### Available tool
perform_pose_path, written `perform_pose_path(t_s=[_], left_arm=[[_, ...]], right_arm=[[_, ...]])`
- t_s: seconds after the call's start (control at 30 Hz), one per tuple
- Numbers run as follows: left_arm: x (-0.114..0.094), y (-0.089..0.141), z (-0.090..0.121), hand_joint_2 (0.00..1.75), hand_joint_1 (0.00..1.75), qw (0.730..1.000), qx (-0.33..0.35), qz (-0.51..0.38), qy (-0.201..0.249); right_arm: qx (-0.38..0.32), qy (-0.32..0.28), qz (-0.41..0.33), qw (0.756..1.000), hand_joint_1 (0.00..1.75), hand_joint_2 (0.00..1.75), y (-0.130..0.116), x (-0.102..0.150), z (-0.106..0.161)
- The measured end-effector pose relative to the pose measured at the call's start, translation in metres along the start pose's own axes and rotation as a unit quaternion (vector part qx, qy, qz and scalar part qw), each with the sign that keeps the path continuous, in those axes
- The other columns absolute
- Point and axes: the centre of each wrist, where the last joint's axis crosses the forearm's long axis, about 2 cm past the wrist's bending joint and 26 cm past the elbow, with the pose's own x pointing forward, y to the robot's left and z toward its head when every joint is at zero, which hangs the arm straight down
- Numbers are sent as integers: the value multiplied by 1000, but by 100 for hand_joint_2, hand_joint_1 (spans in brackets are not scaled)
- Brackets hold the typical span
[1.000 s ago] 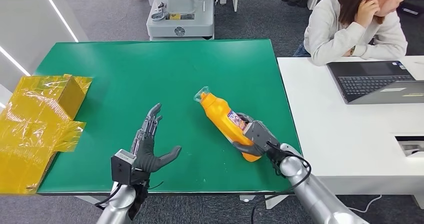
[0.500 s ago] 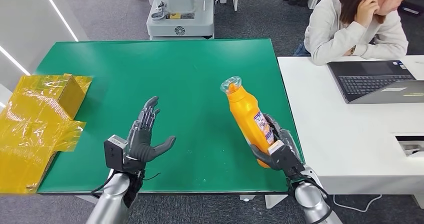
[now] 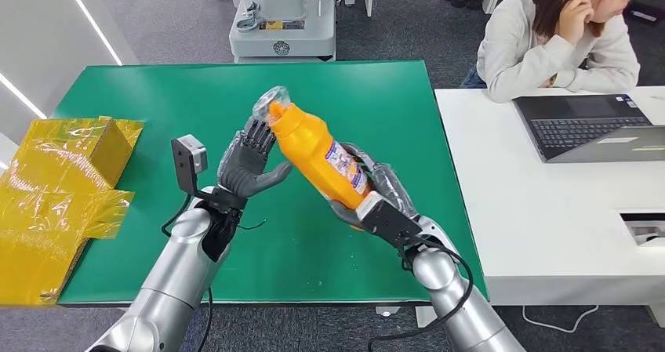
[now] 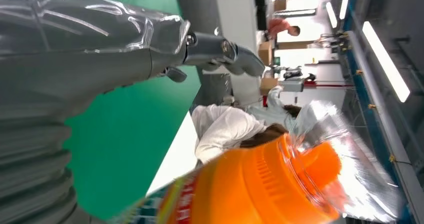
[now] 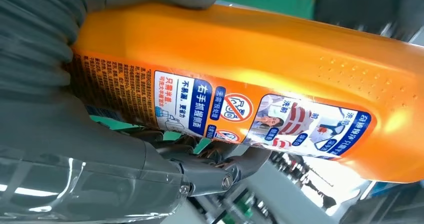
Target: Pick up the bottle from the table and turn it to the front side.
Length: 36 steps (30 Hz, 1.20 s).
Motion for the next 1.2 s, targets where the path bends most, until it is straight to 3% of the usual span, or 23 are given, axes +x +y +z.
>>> perform_pose_path(t_s=[0.4, 0.77, 0.97, 1.2], left_arm=[[0, 21, -6, 175, 0, 998, -18, 56, 39], [4, 44, 6, 175, 0, 995, -10, 85, 45], [7, 42, 4, 175, 0, 995, -8, 95, 42], [1, 22, -2, 175, 0, 993, -21, 102, 48]], right_arm=[[58, 13, 22, 998, 175, 175, 9, -11, -30], [77, 40, 28, 996, 175, 175, 6, -23, -31], [76, 38, 42, 995, 175, 175, 4, -23, -36], [65, 21, 43, 997, 175, 175, 4, -15, -48]])
